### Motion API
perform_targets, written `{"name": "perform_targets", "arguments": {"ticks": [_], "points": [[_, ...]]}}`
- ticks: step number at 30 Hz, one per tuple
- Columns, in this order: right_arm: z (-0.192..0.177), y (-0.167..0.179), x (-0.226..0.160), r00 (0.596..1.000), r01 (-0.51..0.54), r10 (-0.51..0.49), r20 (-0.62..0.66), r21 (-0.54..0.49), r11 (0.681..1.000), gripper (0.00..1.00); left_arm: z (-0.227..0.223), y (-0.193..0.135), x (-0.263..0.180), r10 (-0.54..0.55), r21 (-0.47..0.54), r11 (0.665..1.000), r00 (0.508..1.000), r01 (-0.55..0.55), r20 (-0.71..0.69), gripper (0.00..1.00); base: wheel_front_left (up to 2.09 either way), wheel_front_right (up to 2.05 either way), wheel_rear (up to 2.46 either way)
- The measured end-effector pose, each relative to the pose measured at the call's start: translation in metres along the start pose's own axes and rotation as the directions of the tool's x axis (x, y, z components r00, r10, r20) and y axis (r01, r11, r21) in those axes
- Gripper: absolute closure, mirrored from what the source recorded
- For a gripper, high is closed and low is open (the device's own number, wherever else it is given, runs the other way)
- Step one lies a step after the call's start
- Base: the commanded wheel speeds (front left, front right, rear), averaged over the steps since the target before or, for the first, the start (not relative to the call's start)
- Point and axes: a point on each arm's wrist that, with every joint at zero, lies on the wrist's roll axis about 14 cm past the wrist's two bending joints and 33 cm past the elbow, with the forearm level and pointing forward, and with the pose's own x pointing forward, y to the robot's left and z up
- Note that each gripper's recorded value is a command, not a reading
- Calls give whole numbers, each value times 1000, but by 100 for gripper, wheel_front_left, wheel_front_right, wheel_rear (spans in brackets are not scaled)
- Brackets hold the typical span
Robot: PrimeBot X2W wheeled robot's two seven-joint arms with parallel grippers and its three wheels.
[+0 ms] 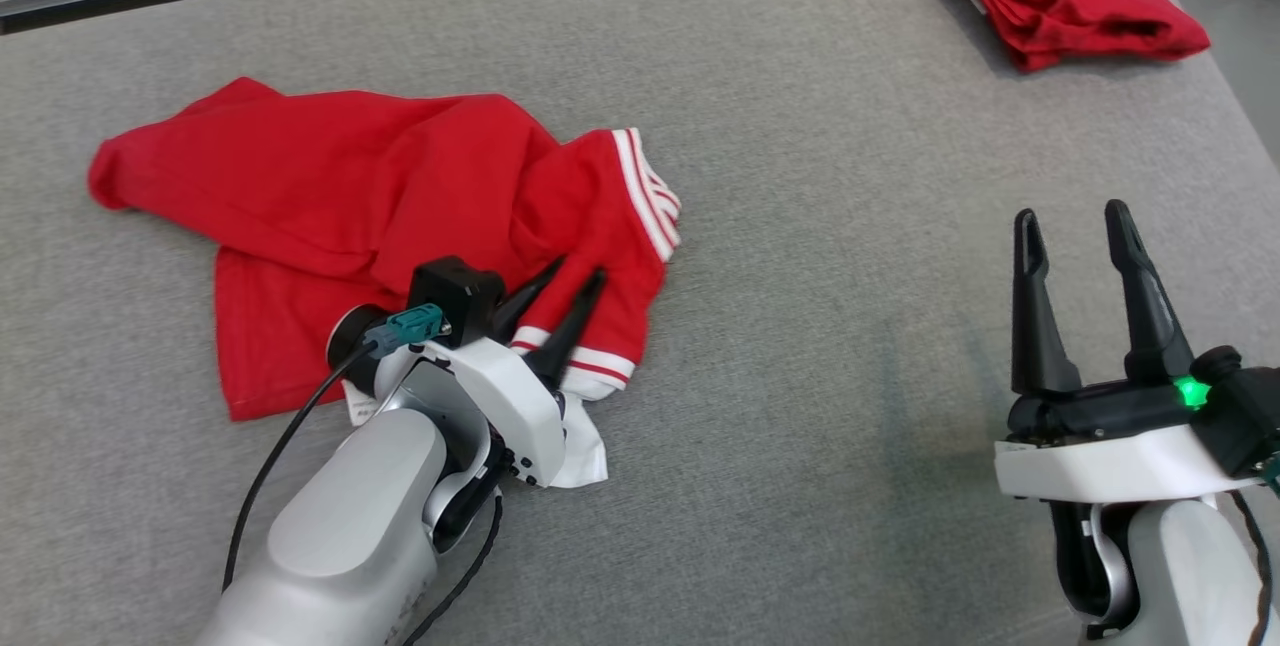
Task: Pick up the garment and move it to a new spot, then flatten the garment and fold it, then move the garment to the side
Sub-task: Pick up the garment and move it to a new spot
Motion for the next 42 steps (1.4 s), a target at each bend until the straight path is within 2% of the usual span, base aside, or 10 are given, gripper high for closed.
{"name": "perform_targets", "arguments": {"ticks": [4, 7, 9, 12, 14, 19, 24, 28, 33, 42], "points": [[-4, 23, 2, 998, -64, 64, -7, 27, 998, 0, 23, 7, -10, 42, -8, 999, 991, -41, 123, 0, 0, 0, 0], [-7, 45, -3, 992, -122, 123, -16, 49, 991, 0, 46, 21, -28, 133, -32, 991, 966, -130, 220, 0, 0, 0, 0], [-4, 57, -6, 988, -150, 151, -6, 78, 986, 0, 56, 32, -47, 213, -35, 977, 941, -211, 263, 0, 0, 0, 0], [3, 69, -10, 984, -178, 178, 17, 119, 977, 0, 89, 44, -87, 326, -39, 940, 859, -339, 394, 0, 0, 0, 0], [5, 79, -13, 978, -206, 205, 24, 125, 970, 0, 91, 51, -120, 415, -76, 901, 799, -426, 436, 0, 0, 0, 0], [8, 112, -28, 954, -300, 298, 29, 127, 946, 0, 84, 68, -210, 610, -147, 761, 617, -632, 497, 0, 0, 0, 0], [11, 130, -44, 935, -354, 352, 32, 104, 930, 0, 68, 56, -266, 662, -124, 684, 541, -719, 518, 0, 0, 0, 0], [10, 136, -59, 928, -371, 370, 29, 110, 922, 0, 54, 46, -294, 689, -131, 650, 507, -749, 517, 0, 0, 0, 0], [5, 135, -77, 926, -376, 376, 12, 91, 922, 0, 37, 32, -305, 707, -151, 642, 504, -752, 496, 0, 0, 0, 0], [11, 135, -84, 927, -376, 375, 31, 78, 923, 0, 39, 23, -303, 690, -117, 647, 512, -754, 511, 0, 0, 0, 0]]}}
